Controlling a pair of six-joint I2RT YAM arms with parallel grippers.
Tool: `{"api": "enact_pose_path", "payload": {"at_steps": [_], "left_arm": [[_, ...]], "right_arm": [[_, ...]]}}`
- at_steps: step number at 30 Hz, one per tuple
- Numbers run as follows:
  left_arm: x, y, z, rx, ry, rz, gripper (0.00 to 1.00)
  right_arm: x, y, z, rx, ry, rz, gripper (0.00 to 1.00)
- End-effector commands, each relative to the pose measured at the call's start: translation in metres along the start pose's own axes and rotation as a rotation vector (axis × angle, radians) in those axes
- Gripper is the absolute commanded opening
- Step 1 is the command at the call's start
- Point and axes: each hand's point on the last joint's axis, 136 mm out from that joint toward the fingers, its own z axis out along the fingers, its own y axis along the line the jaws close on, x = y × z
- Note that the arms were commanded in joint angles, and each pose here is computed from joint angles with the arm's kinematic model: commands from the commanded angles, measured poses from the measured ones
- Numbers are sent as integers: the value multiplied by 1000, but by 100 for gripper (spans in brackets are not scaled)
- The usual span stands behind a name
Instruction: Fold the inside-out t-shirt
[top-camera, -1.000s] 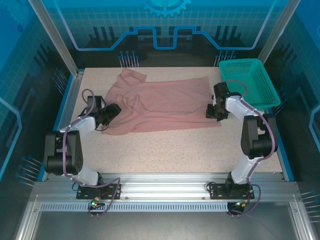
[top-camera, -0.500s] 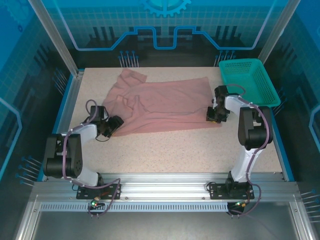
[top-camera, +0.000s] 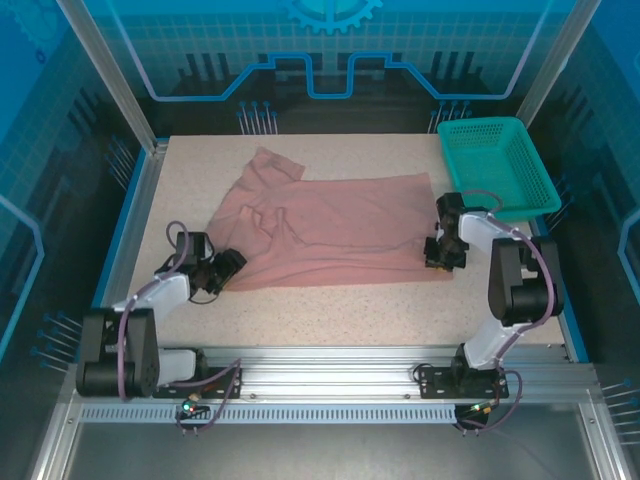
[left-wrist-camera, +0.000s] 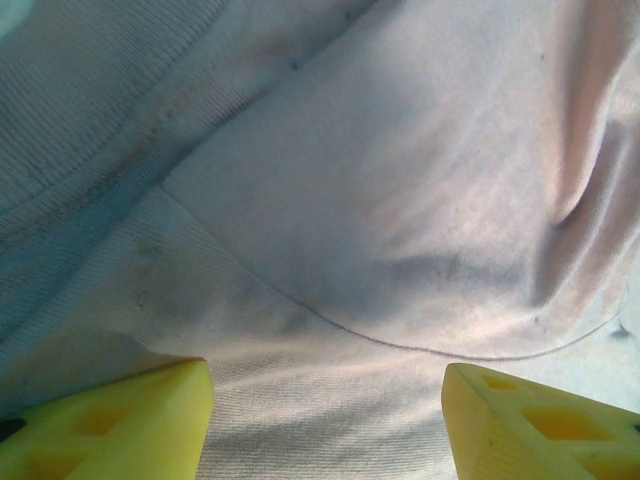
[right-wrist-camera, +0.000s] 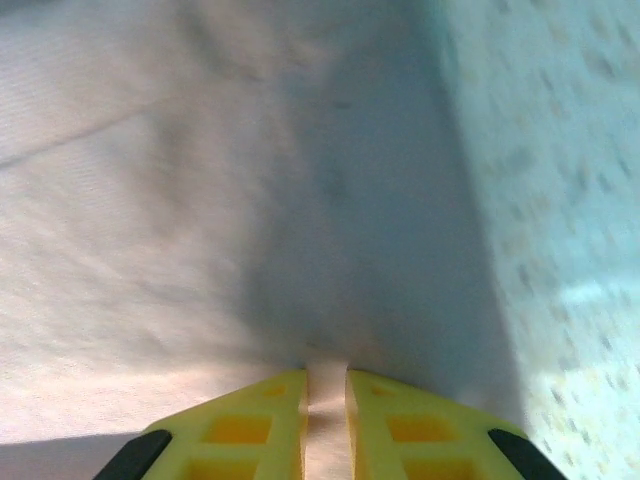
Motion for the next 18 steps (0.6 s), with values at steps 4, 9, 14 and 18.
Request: {"api": "enact_pose_path", "payload": {"at_steps": [4,9,14,18], "left_arm": [[11,-2,-28,5,-37,-7,66],[-27,-65,-36,162,-117,96,67],[-51,-105,-4,201,-68,135,66],[-73,-116,26,186,-62,138,65]], "right_arm": [[2,18,-38,-41,-117,-50,23],[-43,74,-67,-207,-276,-160,32],[-87,94,-58,-259,-264,-141,34],[-107,93,-39,-247,-227,-122,35]]}}
